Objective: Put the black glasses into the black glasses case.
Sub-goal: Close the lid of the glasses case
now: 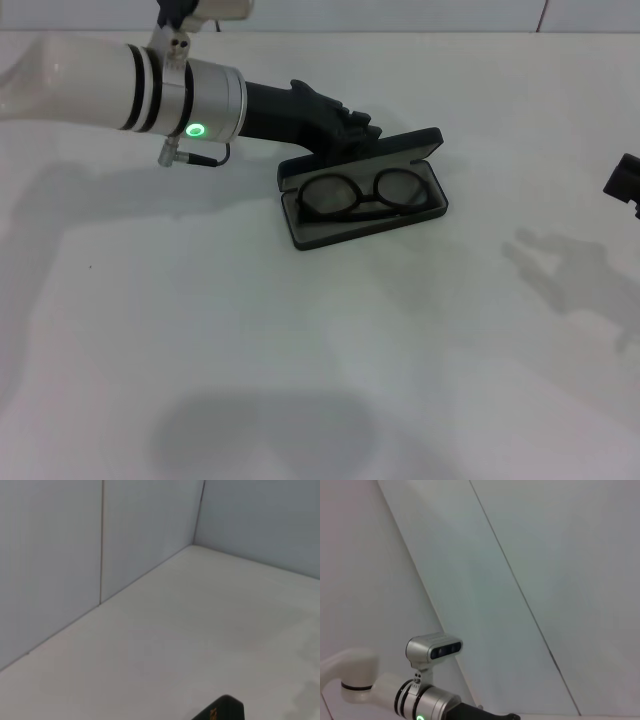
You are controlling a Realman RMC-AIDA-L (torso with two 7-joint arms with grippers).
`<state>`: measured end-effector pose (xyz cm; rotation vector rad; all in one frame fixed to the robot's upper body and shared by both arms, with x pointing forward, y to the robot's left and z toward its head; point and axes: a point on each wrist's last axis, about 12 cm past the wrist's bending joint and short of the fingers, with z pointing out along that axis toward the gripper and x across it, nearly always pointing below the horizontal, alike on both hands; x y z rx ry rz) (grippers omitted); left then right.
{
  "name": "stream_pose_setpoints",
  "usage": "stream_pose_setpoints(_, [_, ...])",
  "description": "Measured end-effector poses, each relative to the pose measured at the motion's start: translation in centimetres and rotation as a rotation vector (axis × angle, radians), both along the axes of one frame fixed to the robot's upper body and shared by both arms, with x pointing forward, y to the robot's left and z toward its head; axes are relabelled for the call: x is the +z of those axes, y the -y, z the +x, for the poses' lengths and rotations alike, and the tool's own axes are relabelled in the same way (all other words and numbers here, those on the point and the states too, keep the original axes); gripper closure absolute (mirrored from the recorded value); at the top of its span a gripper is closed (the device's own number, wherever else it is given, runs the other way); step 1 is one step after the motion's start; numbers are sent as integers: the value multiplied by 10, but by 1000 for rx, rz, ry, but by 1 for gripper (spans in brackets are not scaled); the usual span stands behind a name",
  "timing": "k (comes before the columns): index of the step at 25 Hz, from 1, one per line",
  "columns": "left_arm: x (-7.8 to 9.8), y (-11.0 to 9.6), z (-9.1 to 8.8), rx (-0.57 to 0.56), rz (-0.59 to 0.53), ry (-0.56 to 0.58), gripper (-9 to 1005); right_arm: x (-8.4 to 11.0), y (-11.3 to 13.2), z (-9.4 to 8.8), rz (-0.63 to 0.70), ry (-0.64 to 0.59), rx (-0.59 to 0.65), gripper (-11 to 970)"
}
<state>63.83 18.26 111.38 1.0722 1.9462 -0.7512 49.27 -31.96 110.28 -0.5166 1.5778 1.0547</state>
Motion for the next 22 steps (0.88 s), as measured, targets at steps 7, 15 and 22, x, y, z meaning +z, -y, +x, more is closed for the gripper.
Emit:
stream_pose_setpoints(7, [-7,2,-3,5,22,-10,770,-3,1,-1,-3,-2,-8,691])
stream_pose_setpoints(15, [-15,10,-10,-31,46,-37,767,-7,0,-1,8,-20,-19,691])
stream_pose_setpoints(22, [-24,13,-21,-81,64,-69,763,-8,-2,0,11,-26,-10,692])
